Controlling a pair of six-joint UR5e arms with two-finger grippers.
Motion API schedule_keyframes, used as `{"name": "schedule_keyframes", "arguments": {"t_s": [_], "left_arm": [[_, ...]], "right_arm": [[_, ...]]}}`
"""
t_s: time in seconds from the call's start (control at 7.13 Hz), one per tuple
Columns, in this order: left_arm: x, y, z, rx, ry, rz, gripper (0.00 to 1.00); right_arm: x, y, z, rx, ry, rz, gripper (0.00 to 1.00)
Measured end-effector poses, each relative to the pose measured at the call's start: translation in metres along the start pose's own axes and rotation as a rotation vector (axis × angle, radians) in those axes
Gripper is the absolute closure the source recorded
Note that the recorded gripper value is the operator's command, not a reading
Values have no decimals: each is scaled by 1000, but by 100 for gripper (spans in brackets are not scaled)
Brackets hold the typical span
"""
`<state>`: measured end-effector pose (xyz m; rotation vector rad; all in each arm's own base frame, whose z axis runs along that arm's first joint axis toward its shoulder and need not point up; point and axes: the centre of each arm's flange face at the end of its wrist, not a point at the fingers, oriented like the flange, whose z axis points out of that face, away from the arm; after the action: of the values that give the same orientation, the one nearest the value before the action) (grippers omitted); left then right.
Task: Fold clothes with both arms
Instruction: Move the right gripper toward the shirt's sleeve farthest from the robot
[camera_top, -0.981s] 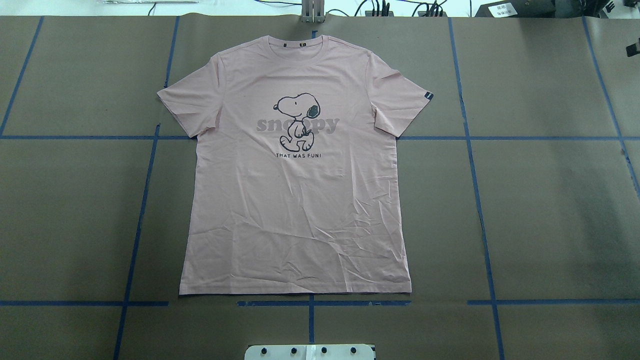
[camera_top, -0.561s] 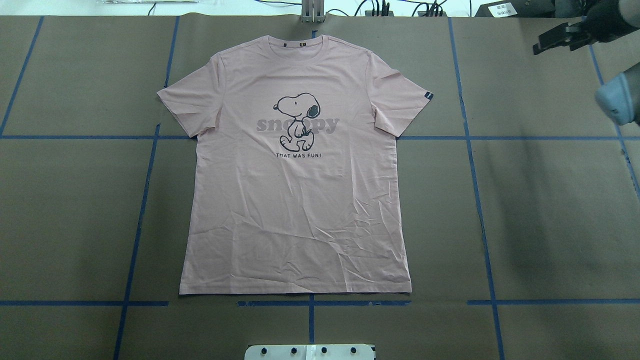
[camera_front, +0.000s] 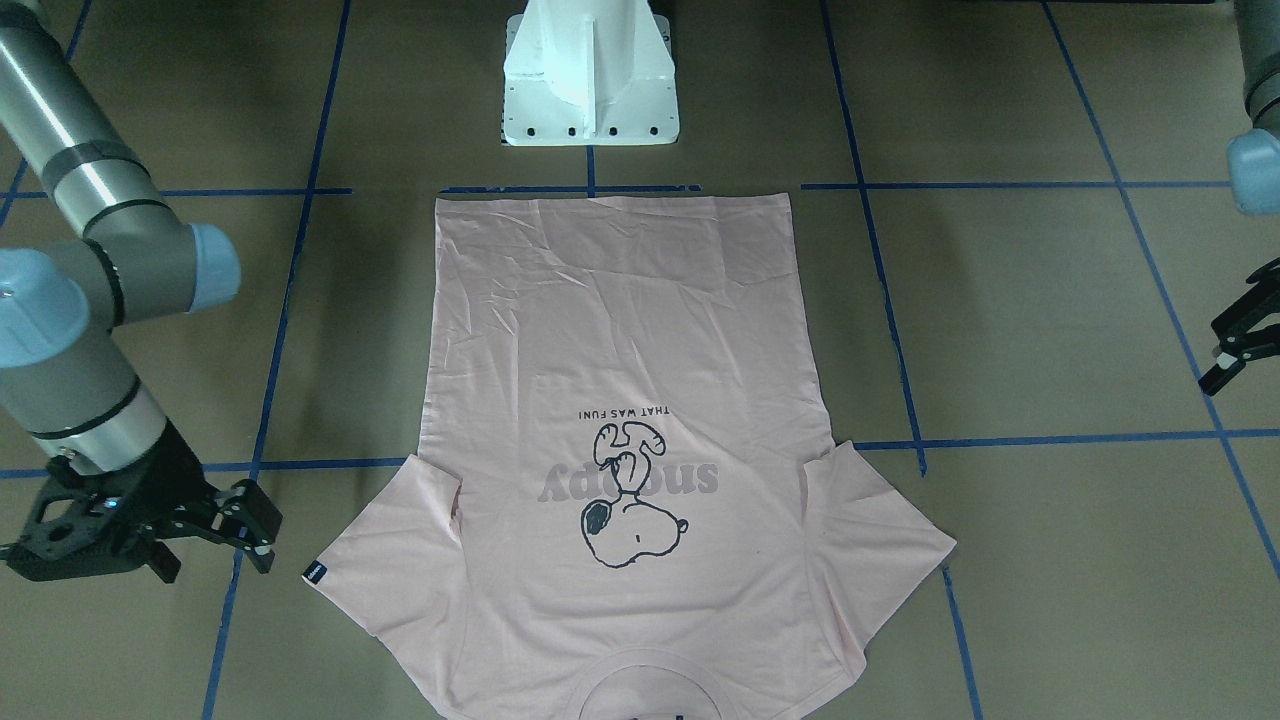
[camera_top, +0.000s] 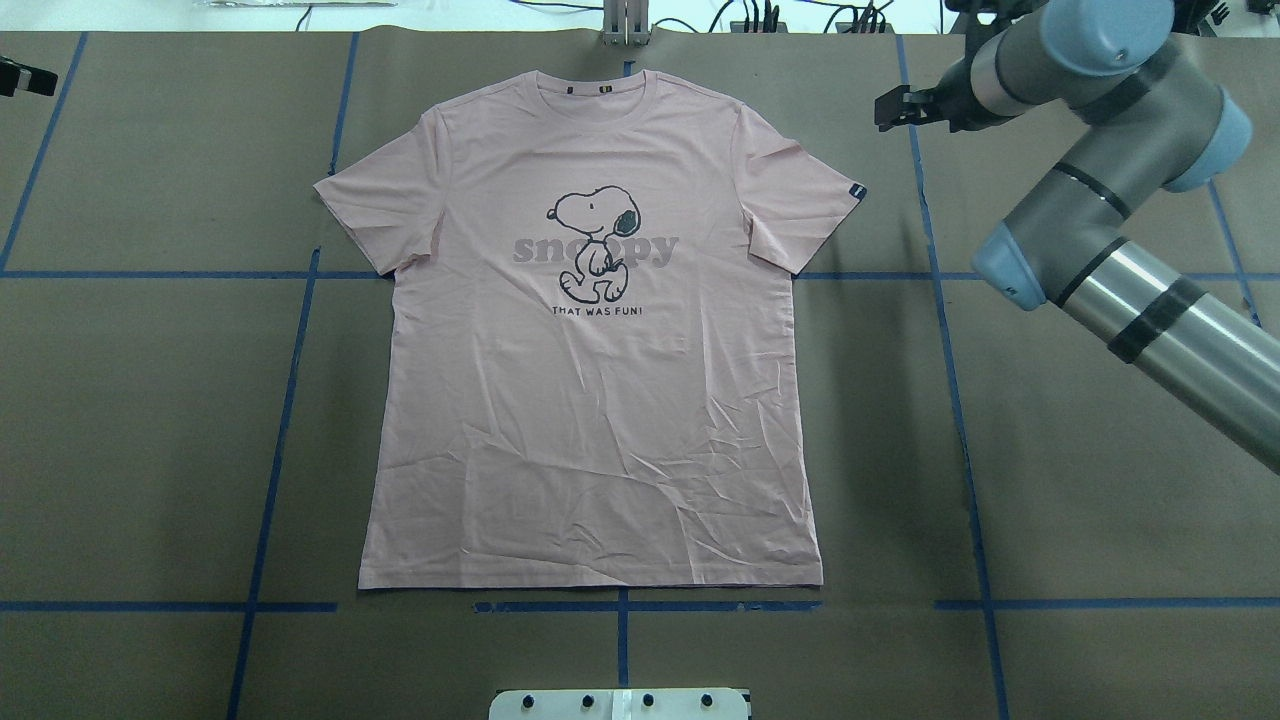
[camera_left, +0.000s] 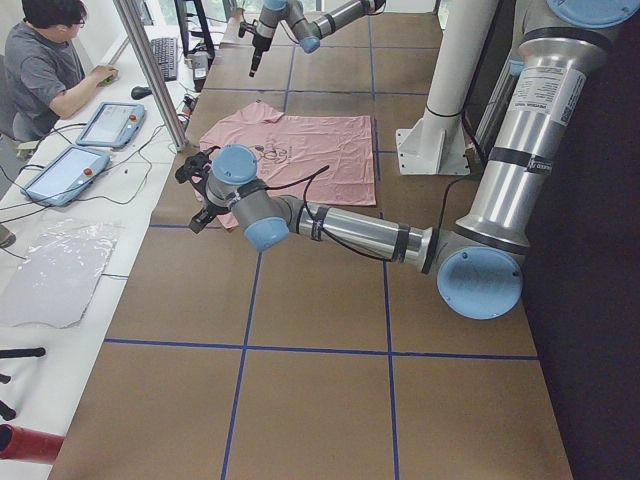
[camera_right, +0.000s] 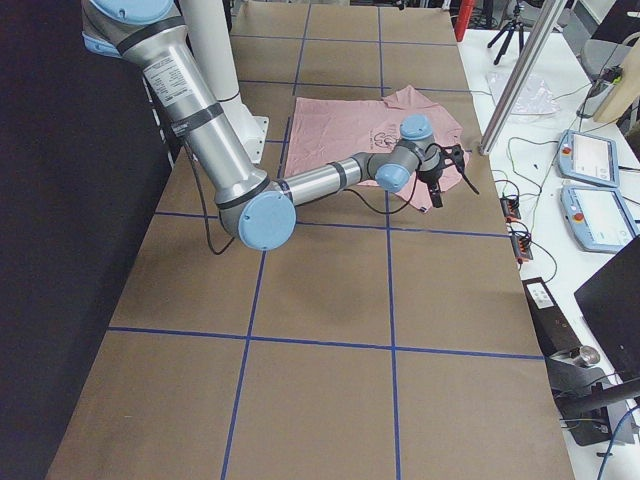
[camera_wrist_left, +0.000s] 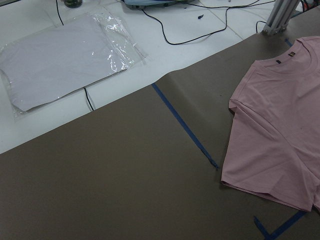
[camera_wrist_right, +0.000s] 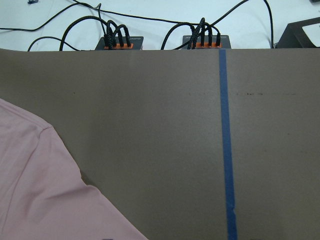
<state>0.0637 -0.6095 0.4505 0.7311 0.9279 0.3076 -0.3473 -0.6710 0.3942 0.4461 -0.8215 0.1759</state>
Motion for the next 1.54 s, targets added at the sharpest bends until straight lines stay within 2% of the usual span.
{"name": "schedule_keyframes", "arguments": {"t_s": [0.42, 0.84, 1.54], "left_arm": [[6, 1, 7, -8, 10, 5, 0], [6, 2, 7, -6, 10, 8, 0], [5, 2, 8, -7, 10, 9, 0]], "right_arm": [[-30, 37, 44, 31, 41, 26, 38], [-27, 49, 61, 43, 30, 45, 39], [-25, 55, 70, 42, 44, 45, 41]]}}
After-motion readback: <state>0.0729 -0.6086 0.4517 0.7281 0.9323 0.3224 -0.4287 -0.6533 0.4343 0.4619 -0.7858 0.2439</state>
